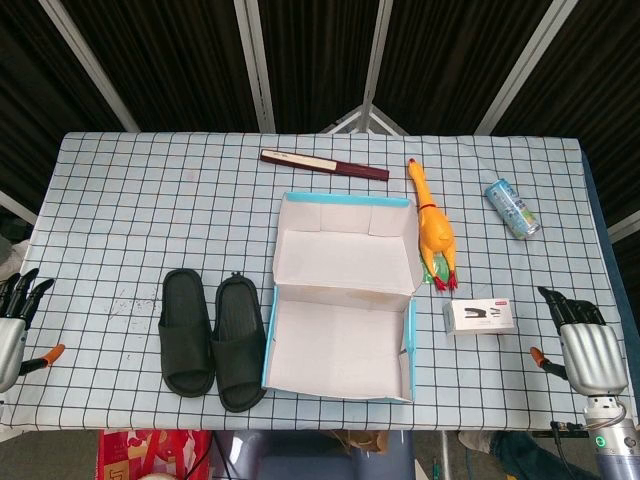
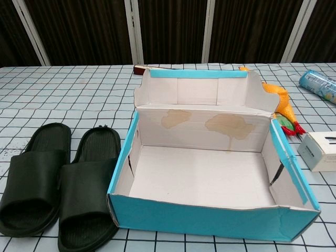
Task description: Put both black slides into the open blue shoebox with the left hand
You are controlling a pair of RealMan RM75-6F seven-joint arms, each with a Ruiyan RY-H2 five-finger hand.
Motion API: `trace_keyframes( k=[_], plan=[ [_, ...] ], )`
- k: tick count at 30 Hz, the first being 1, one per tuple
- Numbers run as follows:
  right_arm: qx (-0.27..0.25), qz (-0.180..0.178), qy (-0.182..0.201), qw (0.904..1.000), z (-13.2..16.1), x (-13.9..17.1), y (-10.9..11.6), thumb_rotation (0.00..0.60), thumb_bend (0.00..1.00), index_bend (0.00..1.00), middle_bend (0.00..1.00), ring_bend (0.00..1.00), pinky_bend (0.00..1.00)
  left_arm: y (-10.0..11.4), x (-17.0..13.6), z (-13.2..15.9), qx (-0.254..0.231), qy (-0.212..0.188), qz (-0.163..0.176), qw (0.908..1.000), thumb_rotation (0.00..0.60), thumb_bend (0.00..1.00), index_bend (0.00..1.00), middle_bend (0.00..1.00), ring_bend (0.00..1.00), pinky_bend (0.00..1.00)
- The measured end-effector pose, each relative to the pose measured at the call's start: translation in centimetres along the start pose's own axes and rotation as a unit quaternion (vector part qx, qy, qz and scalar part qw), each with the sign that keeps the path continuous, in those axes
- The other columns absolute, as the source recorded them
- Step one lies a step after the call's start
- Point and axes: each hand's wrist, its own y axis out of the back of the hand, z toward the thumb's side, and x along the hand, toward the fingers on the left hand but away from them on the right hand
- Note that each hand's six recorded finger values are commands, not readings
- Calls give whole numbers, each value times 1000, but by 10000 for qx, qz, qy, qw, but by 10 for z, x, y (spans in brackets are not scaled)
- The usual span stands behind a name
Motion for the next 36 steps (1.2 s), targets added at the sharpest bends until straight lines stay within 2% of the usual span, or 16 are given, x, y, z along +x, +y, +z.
trace_keyframes(
  k=[13, 20, 23, 25, 29, 33, 36],
  plan=[
    [-24, -22, -10, 10000, -1, 3, 2, 600, 225, 132, 206, 241, 201, -1, -1, 5, 11, -84, -16, 10000, 600, 171, 131, 30, 0, 141],
    [5, 55, -46, 10000, -2, 1, -1, 600, 226, 132, 206, 241, 201, -6, 1, 6, -102, -104, -149, 9998, 600, 159, 99, 37, 0, 141],
    [7, 101, -33, 9999, -1, 1, -2, 600, 225, 132, 206, 241, 201, -11, 1, 10, -314, -211, -293, 9989, 600, 138, 92, 82, 10, 191],
    [2, 88, -21, 10000, -1, 1, -2, 600, 225, 132, 206, 241, 201, -14, 1, 12, -402, -255, -379, 9981, 600, 113, 100, 149, 47, 247],
    [-38, 70, -20, 10000, -1, 2, -1, 600, 226, 132, 206, 241, 201, -20, 1, 25, -470, -304, -310, 9980, 600, 95, 102, 161, 63, 253],
    [-71, 54, -40, 10000, -3, 2, 1, 600, 226, 132, 206, 241, 201, -32, -1, 48, -921, -421, -285, 9945, 600, 90, 102, 156, 63, 224],
    [-96, 36, -49, 9999, -4, 3, 2, 600, 226, 132, 206, 241, 201, -39, -3, 59, -1139, -529, -293, 9916, 594, 81, 108, 149, 63, 127]
  ],
)
